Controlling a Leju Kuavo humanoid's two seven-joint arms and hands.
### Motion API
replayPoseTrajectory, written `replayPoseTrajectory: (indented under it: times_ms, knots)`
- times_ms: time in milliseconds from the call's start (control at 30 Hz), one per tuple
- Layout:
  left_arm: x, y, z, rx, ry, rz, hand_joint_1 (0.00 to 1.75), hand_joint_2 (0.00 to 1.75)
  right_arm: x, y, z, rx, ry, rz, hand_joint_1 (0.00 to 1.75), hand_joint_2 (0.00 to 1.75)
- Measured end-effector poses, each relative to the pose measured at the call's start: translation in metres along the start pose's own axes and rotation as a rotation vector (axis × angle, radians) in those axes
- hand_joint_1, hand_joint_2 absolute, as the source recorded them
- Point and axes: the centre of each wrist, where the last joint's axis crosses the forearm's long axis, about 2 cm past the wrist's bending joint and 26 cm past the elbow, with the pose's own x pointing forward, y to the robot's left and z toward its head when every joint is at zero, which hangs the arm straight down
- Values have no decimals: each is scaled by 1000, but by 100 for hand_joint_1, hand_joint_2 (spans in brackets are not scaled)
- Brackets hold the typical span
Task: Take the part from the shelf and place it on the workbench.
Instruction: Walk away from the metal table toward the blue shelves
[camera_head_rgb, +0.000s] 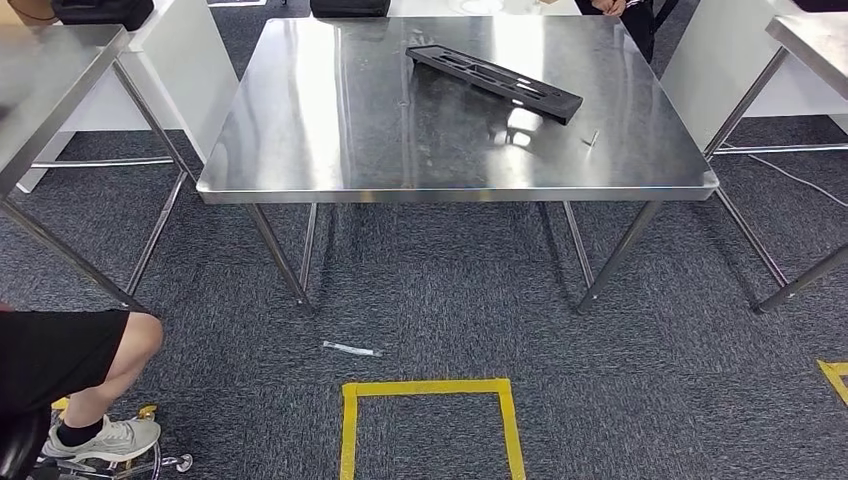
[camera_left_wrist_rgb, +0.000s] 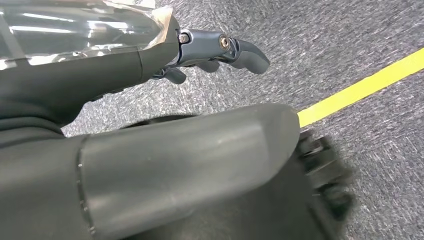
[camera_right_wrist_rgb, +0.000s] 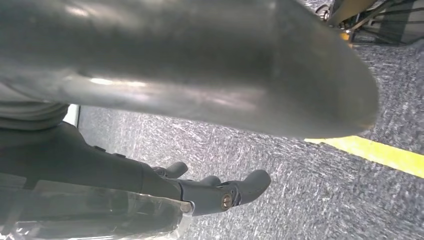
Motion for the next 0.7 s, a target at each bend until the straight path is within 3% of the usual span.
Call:
replayPoseTrajectory:
  times_ms: [700]
  knots:
    - [4,1,0,-2,-24,-2,0,0,4,-2,0,-40,-47,40,0,0]
